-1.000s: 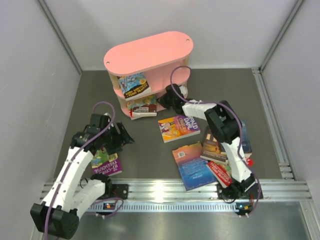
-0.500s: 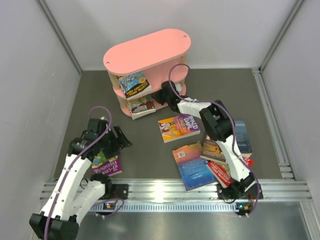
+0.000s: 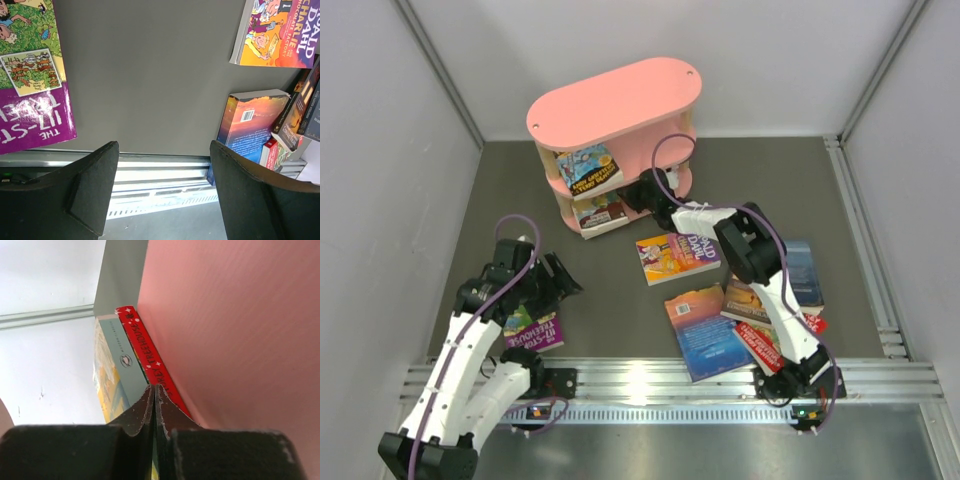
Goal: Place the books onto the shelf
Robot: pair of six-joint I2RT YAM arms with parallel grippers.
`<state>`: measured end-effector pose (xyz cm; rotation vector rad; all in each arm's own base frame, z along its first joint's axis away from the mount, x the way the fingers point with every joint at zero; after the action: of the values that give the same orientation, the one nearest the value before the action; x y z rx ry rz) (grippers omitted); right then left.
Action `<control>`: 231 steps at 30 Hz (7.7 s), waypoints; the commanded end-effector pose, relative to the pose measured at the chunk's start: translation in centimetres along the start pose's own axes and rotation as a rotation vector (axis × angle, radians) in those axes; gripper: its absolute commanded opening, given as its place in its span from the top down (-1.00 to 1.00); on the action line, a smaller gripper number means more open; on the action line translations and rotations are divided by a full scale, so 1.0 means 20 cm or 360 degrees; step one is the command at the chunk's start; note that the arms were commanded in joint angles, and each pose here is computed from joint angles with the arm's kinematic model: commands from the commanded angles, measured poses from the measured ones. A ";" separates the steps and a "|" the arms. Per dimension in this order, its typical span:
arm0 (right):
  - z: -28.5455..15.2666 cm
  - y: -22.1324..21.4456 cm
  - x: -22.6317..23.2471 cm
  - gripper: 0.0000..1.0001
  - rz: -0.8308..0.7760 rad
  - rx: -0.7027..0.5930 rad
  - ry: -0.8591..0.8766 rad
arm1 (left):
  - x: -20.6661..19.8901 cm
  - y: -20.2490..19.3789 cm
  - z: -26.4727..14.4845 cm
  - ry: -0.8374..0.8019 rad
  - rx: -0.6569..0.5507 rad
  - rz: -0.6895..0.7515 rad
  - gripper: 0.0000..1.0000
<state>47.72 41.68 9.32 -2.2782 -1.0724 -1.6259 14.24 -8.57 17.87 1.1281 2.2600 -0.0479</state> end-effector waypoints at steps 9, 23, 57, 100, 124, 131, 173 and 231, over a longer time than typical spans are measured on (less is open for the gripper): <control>-0.34 0.23 -0.11 -0.57 -0.0100 -0.0120 -0.0116 | 0.00 0.01 -0.02 0.0004 -0.0038 -0.0014 -0.58; -1.01 0.01 -0.10 -0.99 -0.0599 0.0233 -0.0180 | 0.08 0.25 0.00 0.0557 -0.0306 -0.0028 -0.65; -1.46 -0.75 -0.17 -1.00 -0.1005 0.1193 -0.0129 | 0.81 0.59 0.34 0.0822 -0.0377 -0.1222 -0.64; -1.17 -0.76 -0.37 -1.00 -0.0653 0.1107 -0.0023 | -0.23 0.03 0.69 -0.0118 0.0246 -0.1155 -0.52; -1.07 -0.84 -0.42 -0.99 -0.0391 0.0932 -0.0243 | 0.26 0.45 0.50 0.0660 -0.0133 -0.0205 -0.54; -1.02 -0.90 -0.49 -0.99 -0.0372 0.0884 -0.0366 | 0.33 0.31 0.61 0.0609 0.0049 -0.0250 -0.53; -1.22 -0.90 -0.44 0.28 -0.0424 0.0858 -0.0318 | 0.28 -0.09 0.54 0.0150 0.0421 -0.0536 -0.43; -1.83 -0.37 0.78 1.00 0.0481 0.0840 0.1452 | -0.48 0.08 -0.11 -0.1045 0.0378 -0.0255 -0.35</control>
<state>17.32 37.77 25.99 -1.3972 -0.9116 -1.4538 19.24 -13.64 24.92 0.8259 1.7558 -0.6659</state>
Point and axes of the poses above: each gripper's point midway between its finger pads, its own z axis out along the fingers, its own x axis along the line the jaws close on, y = z × x, the point moved 4 cm from there along -z, back along the fingers, and after that the axes turned 7 degrees about -z, right-handed, at the moved point
